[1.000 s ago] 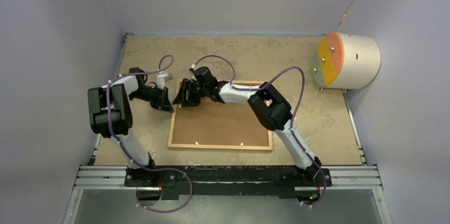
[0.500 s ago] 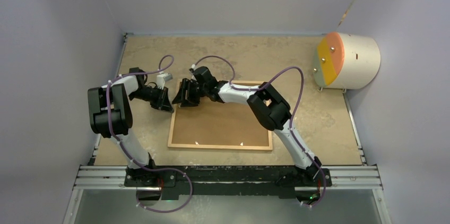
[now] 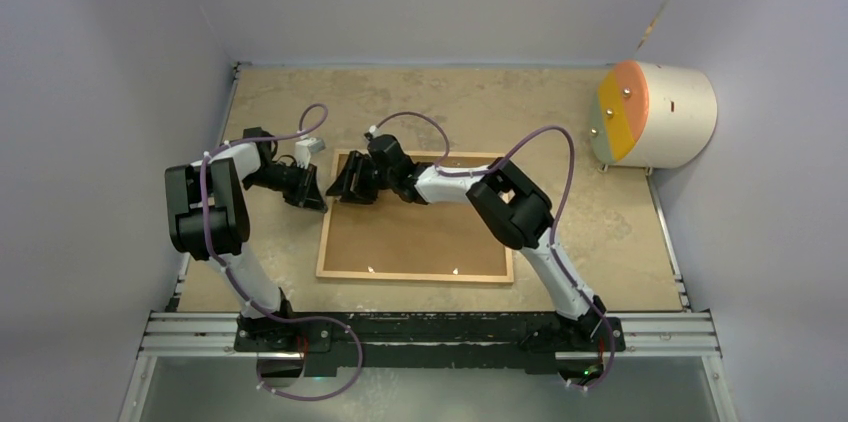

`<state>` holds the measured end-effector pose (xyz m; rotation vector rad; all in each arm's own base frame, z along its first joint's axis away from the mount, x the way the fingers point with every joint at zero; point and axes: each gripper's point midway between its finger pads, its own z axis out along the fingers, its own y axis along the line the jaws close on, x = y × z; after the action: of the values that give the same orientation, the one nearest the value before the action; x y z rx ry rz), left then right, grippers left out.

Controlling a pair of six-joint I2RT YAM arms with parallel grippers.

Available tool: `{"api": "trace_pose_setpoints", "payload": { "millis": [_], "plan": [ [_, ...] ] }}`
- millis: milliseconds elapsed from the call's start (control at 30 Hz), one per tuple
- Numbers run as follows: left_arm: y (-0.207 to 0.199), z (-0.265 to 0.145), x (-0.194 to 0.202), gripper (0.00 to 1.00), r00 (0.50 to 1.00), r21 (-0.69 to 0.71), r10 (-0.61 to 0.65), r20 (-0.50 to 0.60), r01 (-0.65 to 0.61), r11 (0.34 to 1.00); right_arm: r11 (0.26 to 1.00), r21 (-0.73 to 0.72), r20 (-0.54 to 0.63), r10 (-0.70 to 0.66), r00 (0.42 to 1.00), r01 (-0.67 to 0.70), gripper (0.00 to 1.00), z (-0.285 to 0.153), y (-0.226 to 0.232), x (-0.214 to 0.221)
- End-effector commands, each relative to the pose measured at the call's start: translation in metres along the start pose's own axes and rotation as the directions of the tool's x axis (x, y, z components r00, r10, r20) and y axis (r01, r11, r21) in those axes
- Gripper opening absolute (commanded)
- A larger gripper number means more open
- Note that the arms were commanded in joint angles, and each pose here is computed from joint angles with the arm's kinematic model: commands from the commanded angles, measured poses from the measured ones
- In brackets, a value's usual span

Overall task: Put the photo into the frame
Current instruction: Install the photo frame at the center of the board.

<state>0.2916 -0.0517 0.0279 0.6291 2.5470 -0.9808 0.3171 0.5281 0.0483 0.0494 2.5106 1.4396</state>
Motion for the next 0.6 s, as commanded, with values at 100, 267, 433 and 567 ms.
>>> {"api": "trace_pose_setpoints", "payload": {
  "millis": [100, 267, 433, 567],
  "plan": [
    [0.020, 0.011, 0.011, 0.04, 0.995, -0.057, 0.093, -0.037, -0.095, 0.994, 0.995, 0.095, 0.081, -0.035, 0.996, 0.027, 0.53, -0.017, -0.012, -0.005],
    [0.020, 0.011, 0.011, 0.04, 0.995, -0.056, 0.091, -0.034, -0.093, 0.994, 0.995, 0.095, 0.061, -0.033, 0.998, 0.027, 0.53, -0.011, -0.014, -0.003],
    [0.020, 0.011, 0.011, 0.04, 0.995, -0.057, 0.092, -0.034, -0.093, 0.994, 0.996, 0.086, 0.030, -0.017, 0.999, 0.014, 0.53, 0.001, -0.012, 0.000],
    [0.019, 0.011, 0.011, 0.04, 0.995, -0.054, 0.097, -0.034, -0.099, 0.994, 0.996, 0.086, 0.010, -0.002, 1.000, 0.001, 0.53, 0.007, -0.013, 0.005]
  ]
}}
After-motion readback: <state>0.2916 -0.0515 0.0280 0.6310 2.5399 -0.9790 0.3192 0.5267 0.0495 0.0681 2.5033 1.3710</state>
